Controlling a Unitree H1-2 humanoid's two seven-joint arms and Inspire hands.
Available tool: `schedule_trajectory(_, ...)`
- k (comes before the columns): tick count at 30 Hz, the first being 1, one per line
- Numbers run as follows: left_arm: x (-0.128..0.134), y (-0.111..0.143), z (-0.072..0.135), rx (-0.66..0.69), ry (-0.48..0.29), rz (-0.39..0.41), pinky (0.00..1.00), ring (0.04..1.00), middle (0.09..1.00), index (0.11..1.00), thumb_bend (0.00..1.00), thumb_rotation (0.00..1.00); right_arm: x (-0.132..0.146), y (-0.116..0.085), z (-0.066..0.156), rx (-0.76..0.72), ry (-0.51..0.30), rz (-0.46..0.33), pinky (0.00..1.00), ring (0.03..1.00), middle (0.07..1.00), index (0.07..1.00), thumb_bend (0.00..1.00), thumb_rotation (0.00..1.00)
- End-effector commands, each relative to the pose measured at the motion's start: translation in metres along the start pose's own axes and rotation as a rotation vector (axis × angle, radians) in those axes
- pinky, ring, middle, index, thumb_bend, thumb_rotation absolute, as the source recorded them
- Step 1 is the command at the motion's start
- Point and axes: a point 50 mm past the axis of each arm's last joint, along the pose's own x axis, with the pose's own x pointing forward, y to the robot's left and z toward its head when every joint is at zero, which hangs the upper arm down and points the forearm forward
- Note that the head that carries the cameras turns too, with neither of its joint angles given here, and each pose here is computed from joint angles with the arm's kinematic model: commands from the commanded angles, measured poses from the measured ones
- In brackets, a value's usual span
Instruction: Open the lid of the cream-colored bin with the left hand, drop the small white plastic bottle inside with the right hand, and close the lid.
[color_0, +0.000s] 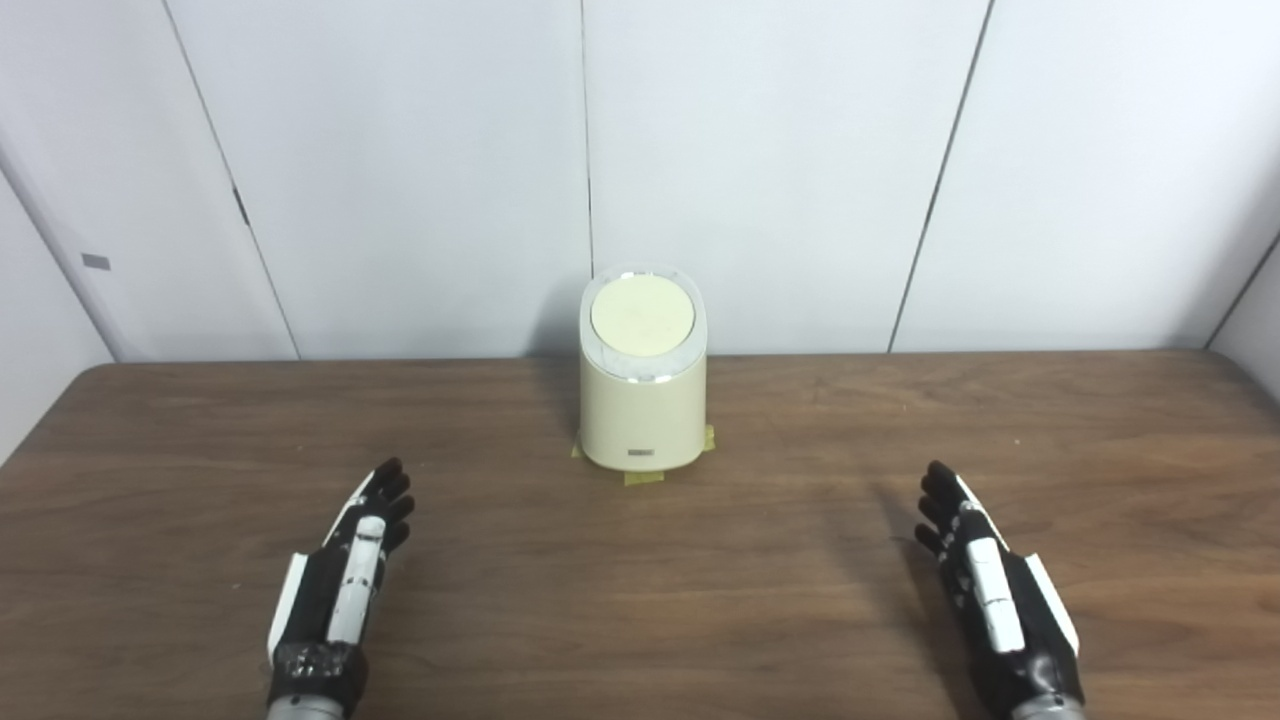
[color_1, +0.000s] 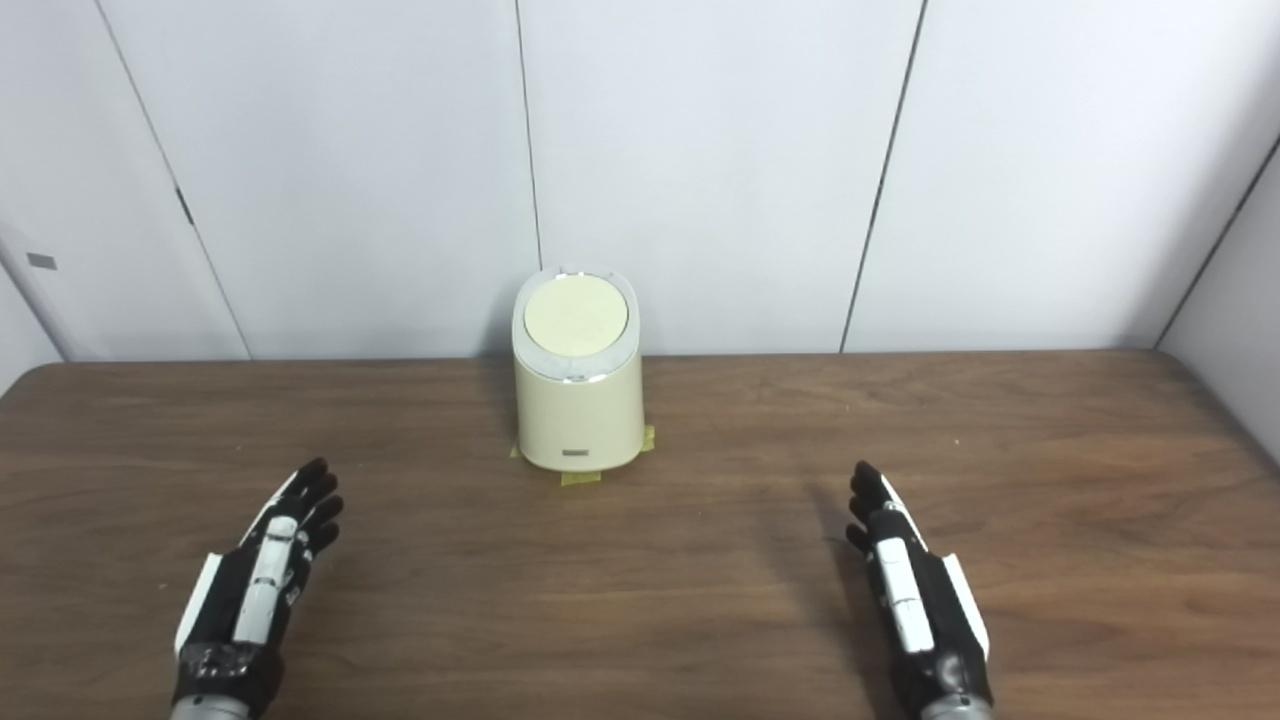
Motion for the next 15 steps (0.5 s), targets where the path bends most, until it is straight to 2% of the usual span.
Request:
schedule_trajectory(1,-0.014,0.006,-0.005,-0.006,-0.006,0.020,0.94,0.919,0.930,0.939,0.40,0.86,0.006,-0.003,0.009,-0.013,-0.056,0.004,0.95,0.961,0.960,0.950,0.57,0.95)
schedule_trajectory(5,-0.018,0.008,-0.011,-0.003,0.011,0.014,0.93,0.919,0.933,0.941,0.41,0.82,0.006,-0.001,0.008,0.000,-0.057,0.001,0.96,0.965,0.965,0.953,0.58,0.95)
schedule_trajectory(7,-0.020,0.008,-0.013,0.001,0.018,0.010,0.93,0.919,0.935,0.949,0.40,0.85,0.006,0.002,0.009,0.006,-0.061,0.000,0.95,0.962,0.962,0.950,0.60,0.95)
schedule_trajectory(15,-0.022,0.003,-0.019,0.004,0.022,-0.005,0.94,0.921,0.936,0.953,0.44,0.79,0.005,0.015,0.019,0.021,-0.098,0.040,0.95,0.964,0.965,0.962,0.58,0.93)
